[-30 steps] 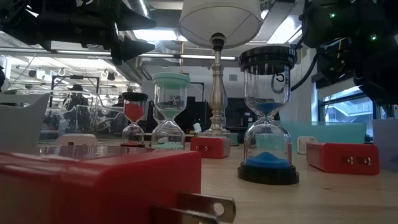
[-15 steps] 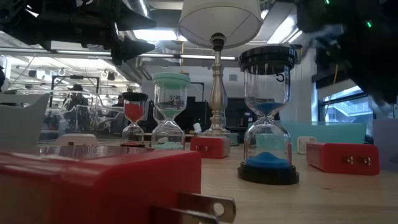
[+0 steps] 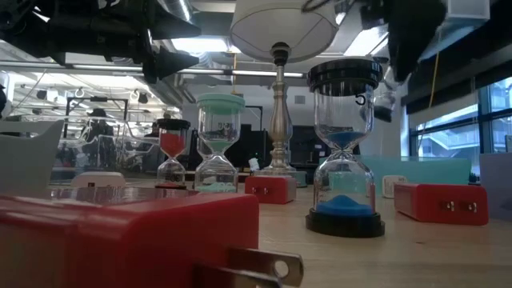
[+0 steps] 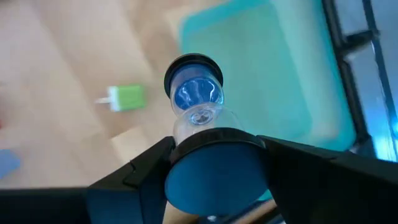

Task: Pick & Place Office items
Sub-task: Put the violet hourglass into the green bin

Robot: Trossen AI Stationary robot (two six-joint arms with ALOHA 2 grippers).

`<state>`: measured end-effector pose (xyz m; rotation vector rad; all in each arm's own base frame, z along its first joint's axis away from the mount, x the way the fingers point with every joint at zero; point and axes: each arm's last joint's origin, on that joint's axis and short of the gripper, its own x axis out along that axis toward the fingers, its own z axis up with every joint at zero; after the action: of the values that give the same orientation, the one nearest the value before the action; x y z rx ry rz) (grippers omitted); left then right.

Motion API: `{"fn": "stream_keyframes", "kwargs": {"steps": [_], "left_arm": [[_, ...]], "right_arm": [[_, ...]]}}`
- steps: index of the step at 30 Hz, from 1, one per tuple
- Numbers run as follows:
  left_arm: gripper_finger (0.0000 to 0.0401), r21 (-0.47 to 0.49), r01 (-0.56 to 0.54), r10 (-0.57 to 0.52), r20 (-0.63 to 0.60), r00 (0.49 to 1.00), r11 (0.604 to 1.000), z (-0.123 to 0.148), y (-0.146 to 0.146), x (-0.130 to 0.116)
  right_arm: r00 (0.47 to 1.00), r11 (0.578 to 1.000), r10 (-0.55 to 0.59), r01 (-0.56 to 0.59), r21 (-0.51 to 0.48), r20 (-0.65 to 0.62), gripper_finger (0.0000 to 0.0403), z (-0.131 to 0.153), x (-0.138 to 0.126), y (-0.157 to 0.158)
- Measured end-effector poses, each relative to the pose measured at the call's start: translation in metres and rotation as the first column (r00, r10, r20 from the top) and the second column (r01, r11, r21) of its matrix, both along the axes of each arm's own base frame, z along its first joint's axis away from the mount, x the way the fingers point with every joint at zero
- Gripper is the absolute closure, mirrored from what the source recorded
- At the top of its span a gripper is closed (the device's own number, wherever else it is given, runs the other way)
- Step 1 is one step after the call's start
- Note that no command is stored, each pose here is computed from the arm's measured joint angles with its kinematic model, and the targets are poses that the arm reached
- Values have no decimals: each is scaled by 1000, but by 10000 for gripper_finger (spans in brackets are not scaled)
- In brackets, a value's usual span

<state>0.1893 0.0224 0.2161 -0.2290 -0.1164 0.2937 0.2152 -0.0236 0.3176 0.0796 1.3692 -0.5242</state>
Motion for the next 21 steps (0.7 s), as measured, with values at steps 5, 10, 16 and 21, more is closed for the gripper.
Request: {"fn": "stream_keyframes", "kwargs": {"steps": [5, 10, 16, 21], "left_arm": [[38, 1, 0, 0, -6, 1000, 1000, -1, 0, 0], [38, 1, 0, 0, -8, 1000, 1000, -1, 0, 0], [38, 2, 0, 0, -8, 1000, 1000, -1, 0, 0], [38, 1, 0, 0, -23, 1000, 1000, -2, 0, 0]], "right_arm": [[996, 997, -72, 71, -10, -58, 190, -6, -1, -41], [979, 986, -165, 166, -2, -118, 186, -22, 1, -87], [940, 967, -234, 251, 40, -248, 190, -52, -3, -141], [907, 948, -266, 307, 79, -326, 186, -73, -13, -173]]}}
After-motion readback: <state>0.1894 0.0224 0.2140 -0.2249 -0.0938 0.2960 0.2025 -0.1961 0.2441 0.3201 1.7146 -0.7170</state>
